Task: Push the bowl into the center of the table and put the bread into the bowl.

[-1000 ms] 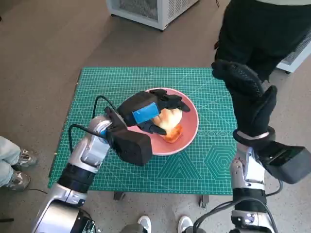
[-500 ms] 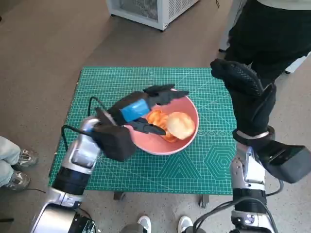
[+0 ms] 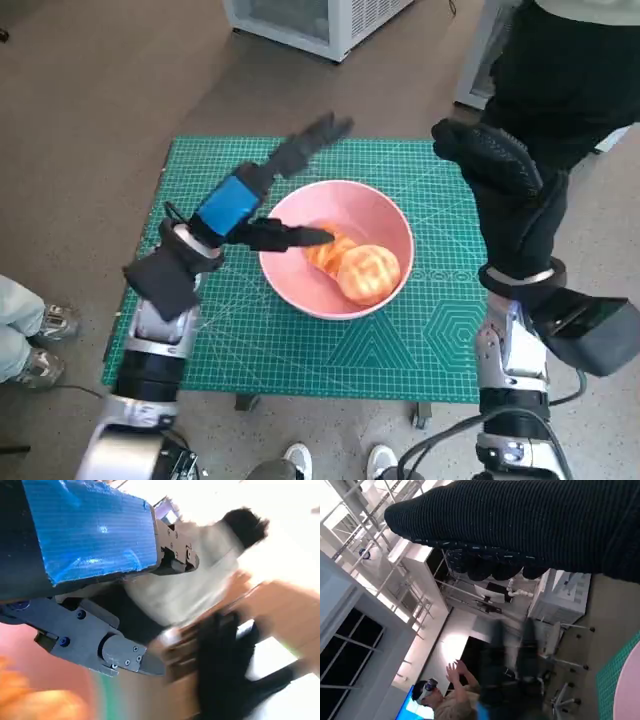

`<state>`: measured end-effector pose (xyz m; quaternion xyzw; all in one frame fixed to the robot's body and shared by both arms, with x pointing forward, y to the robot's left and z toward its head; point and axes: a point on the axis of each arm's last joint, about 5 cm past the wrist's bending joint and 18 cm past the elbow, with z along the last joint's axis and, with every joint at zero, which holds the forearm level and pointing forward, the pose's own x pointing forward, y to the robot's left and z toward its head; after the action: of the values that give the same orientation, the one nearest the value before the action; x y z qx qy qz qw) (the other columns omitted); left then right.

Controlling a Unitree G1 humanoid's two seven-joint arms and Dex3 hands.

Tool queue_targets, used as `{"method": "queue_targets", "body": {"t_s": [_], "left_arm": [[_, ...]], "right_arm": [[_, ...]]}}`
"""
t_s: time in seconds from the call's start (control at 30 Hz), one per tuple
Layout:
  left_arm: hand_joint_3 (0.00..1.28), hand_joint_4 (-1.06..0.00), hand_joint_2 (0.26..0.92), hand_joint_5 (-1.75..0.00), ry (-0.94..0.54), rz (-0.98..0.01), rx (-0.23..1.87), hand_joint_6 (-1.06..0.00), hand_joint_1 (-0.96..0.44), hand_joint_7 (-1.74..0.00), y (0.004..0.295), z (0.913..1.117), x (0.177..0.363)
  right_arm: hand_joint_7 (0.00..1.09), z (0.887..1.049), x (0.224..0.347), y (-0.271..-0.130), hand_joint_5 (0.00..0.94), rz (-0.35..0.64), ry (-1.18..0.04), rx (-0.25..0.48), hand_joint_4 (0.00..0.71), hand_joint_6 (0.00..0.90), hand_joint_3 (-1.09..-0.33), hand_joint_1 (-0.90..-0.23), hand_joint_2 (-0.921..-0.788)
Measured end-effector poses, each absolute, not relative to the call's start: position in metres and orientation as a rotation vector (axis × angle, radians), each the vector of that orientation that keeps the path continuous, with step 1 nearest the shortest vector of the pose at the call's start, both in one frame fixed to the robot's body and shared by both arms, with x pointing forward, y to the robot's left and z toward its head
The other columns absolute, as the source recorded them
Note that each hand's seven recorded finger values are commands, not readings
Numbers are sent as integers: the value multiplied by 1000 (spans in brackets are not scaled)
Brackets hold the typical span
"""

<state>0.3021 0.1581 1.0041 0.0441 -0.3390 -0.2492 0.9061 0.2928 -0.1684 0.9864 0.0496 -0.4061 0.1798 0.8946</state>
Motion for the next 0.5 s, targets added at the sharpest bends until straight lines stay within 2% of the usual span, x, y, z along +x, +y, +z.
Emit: {"method": "queue_targets", "body": {"t_s": [0.17,0.5], "left_arm": [[324,-66,921,-13,-730,-485,-66,-235,-667,-16,154,999,301],[387,-57,921,-5,-789,-463,-65,-206,-690,-6,162,998,298]], "right_arm": [[481,989,293,-167,4,367,-835,105,221,140,-695,-731,-921],[479,995,293,-164,3,351,-842,85,220,143,-701,-714,-921]]}}
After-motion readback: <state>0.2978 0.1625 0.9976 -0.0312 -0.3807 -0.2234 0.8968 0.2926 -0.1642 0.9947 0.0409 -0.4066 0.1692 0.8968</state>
